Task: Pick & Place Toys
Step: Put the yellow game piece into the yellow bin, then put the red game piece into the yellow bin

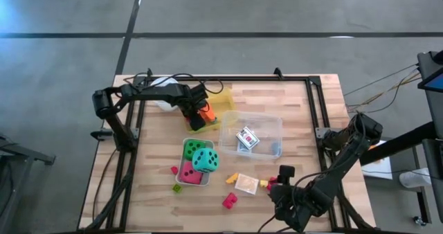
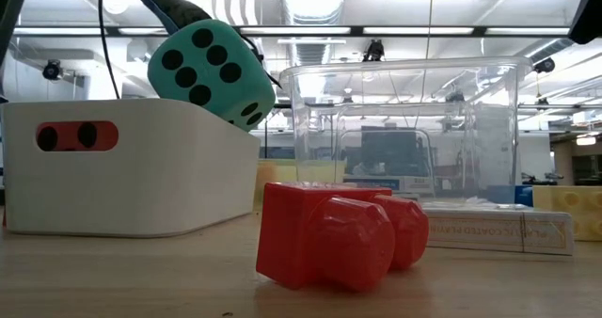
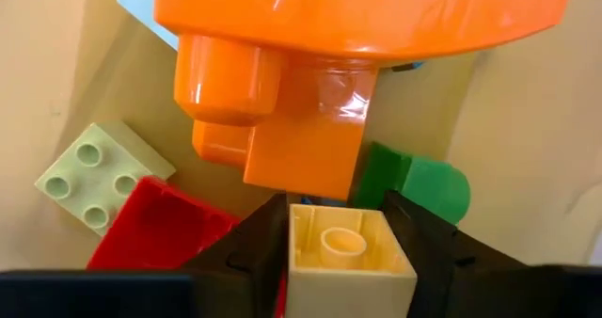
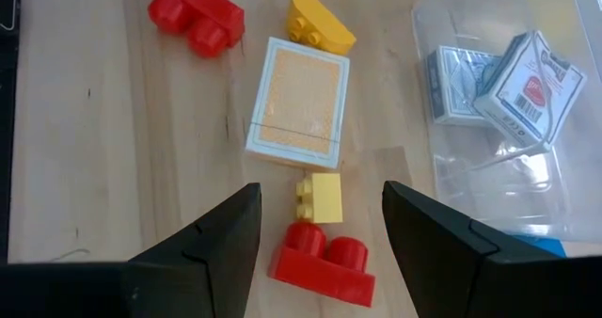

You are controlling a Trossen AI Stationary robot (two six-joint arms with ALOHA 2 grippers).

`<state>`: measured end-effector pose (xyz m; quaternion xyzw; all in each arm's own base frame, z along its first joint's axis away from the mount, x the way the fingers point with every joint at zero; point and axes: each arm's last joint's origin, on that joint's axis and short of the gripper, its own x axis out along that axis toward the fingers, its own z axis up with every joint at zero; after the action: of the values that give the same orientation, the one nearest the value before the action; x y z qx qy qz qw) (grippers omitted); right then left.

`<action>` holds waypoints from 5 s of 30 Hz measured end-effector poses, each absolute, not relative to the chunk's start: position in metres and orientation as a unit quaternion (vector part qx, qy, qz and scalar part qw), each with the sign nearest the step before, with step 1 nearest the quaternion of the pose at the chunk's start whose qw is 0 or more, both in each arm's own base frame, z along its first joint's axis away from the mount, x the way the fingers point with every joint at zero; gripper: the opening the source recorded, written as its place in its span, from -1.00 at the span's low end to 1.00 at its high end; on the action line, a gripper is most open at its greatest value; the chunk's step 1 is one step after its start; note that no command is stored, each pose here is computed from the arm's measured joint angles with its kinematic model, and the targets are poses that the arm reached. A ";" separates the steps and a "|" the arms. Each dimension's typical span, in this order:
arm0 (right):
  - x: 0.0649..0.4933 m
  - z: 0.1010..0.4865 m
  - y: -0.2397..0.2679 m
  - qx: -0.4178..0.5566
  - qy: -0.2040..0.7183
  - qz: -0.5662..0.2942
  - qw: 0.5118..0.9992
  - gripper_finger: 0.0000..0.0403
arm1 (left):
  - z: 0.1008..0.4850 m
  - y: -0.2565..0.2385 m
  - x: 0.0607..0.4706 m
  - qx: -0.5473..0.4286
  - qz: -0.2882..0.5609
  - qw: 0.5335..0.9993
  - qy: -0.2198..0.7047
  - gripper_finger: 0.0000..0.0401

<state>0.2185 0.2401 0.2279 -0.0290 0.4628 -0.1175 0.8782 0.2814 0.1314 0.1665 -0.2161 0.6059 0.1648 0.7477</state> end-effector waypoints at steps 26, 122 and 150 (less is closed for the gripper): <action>0.219 0.229 0.240 -0.005 0.459 -0.126 0.879 0.08 | 0.202 0.126 0.269 -0.222 0.185 0.772 0.566 0.29; 0.182 0.132 0.215 0.459 0.269 -0.380 0.757 0.08 | 0.289 -0.002 0.228 -0.200 0.175 0.836 0.481 0.28; 0.186 0.122 0.209 0.458 0.258 -0.347 0.777 -0.91 | 0.289 -0.003 0.226 -0.200 0.174 0.831 0.488 0.29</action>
<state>0.1863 0.2087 0.1215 0.4578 0.2581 -0.3474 0.7767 0.2265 -0.0025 0.2885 -0.2002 0.4884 0.1737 0.8314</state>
